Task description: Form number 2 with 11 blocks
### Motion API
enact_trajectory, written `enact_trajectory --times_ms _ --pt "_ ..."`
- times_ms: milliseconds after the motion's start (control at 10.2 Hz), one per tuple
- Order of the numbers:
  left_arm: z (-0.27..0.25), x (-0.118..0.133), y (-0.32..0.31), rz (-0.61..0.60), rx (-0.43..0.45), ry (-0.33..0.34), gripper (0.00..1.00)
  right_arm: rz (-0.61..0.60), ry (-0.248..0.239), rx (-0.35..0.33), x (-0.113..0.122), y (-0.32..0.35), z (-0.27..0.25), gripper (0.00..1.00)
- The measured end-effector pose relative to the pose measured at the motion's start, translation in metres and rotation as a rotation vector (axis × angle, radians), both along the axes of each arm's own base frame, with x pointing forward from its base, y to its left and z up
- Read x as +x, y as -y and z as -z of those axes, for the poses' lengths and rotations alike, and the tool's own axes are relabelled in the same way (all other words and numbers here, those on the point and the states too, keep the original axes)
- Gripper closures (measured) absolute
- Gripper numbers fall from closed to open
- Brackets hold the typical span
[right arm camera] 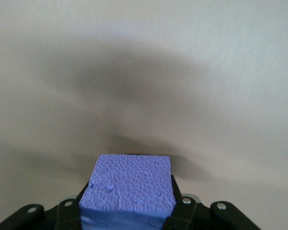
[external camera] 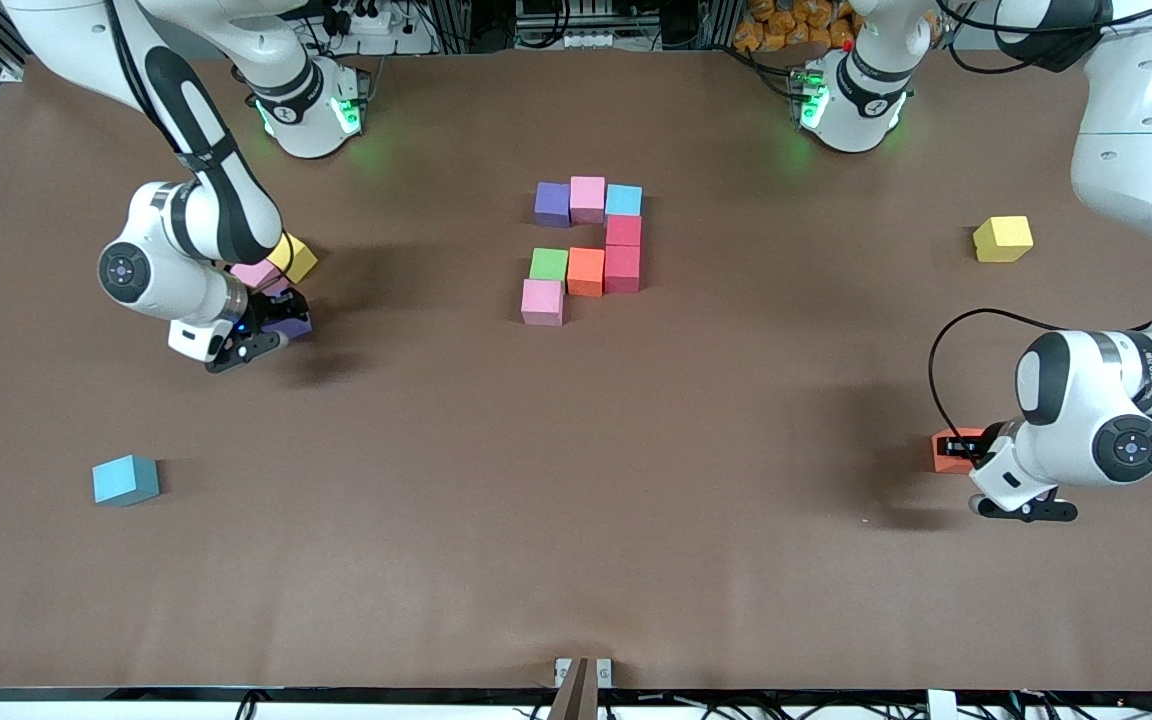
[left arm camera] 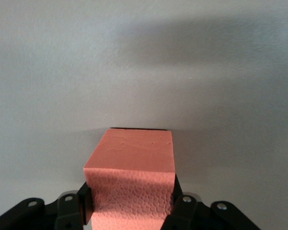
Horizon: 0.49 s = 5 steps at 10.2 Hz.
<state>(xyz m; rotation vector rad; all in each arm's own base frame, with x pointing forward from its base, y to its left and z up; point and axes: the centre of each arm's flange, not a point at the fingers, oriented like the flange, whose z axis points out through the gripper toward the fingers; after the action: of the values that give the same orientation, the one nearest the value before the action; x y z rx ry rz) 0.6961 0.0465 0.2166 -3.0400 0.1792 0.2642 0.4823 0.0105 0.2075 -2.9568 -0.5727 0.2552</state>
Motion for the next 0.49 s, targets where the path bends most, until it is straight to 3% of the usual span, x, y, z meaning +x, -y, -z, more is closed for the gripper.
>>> enact_trajectory --times_ms 293,488 --pt "-0.042 0.006 0.084 0.135 -0.026 0.035 0.40 -0.029 0.084 0.003 0.035 -0.028 -0.030 0.41" --pt "-0.062 -0.002 0.151 0.113 -0.082 0.037 0.40 -0.059 0.119 0.004 0.052 -0.056 -0.042 0.41"
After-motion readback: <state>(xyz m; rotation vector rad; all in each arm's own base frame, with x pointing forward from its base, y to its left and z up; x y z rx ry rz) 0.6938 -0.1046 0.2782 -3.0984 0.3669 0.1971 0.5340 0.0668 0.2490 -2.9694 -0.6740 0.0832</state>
